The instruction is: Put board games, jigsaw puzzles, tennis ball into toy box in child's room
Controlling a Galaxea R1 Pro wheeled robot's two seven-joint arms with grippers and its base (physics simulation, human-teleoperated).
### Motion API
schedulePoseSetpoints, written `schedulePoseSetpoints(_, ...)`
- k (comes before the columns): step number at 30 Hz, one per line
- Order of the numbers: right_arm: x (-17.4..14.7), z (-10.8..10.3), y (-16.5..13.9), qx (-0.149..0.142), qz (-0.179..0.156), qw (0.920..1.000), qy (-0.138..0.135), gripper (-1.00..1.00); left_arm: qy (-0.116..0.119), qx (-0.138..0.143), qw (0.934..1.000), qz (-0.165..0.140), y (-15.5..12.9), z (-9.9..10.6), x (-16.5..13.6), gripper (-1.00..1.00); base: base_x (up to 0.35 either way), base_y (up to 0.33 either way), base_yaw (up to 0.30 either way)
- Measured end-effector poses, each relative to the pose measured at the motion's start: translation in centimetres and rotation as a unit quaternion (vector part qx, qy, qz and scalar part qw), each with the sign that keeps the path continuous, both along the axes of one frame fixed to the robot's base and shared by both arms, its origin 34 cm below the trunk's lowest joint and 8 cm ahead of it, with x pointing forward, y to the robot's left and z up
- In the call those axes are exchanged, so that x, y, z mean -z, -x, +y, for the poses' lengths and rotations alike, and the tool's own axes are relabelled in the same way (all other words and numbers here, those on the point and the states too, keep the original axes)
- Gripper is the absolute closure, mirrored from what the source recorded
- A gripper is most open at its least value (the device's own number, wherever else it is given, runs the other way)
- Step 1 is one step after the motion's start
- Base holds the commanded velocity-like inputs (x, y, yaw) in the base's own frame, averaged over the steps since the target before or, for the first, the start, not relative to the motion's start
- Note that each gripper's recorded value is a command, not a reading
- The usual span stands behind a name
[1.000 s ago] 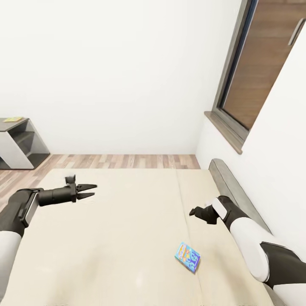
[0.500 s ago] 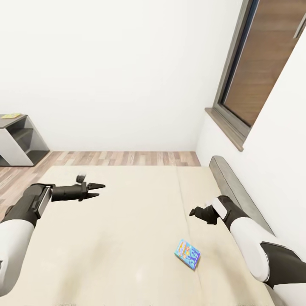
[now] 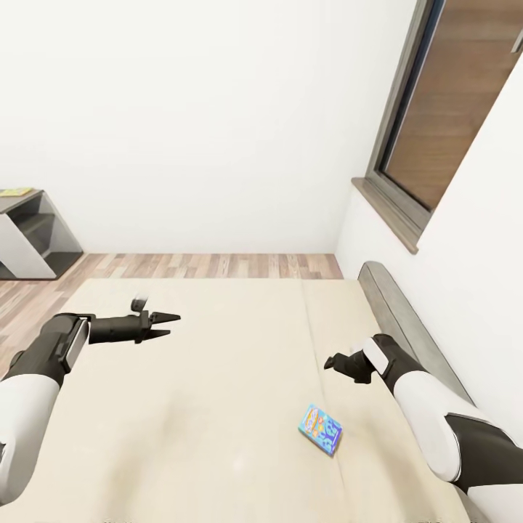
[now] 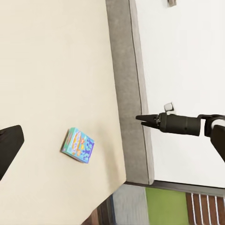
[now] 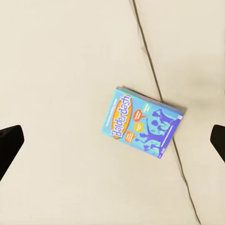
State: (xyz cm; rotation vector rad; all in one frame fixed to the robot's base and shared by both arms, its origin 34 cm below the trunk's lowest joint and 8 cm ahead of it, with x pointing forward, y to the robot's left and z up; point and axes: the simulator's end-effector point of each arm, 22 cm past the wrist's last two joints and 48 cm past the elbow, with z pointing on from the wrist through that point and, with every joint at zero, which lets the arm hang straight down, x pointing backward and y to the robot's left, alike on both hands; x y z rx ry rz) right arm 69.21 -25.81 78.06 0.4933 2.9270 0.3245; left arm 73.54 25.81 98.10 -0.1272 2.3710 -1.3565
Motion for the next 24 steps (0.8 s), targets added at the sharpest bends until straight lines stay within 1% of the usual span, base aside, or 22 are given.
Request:
schedulePoseSetpoints(15, 1.1, -0.2, 0.1, 0.001, 0.005, 1.0000, 0.001, -1.00, 0.009, 0.002, 0.9999, 0.005, -0.1, -0.1, 0.7, -1.00, 0.000, 0.000, 0.000)
schedulePoseSetpoints(20, 0.9, -0.4, -0.6, 0.001, -0.002, 1.0000, 0.004, -1.00, 0.029, 0.009, 0.9995, 0.000, 0.0, -0.5, 0.2, -1.00, 0.000, 0.000, 0.000)
schedulePoseSetpoints(23, 0.8, -0.5, -1.1, 0.002, -0.007, 1.0000, 0.005, -1.00, 0.043, 0.016, 0.9989, -0.010, -0.1, -0.8, -0.7, -1.00, 0.000, 0.000, 0.000)
schedulePoseSetpoints(24, 0.6, -0.6, -1.4, 0.002, -0.011, 0.9999, 0.005, -1.00, 0.051, 0.021, 0.9983, -0.020, -0.2, -1.1, -1.4, -1.00, 0.000, 0.000, 0.000)
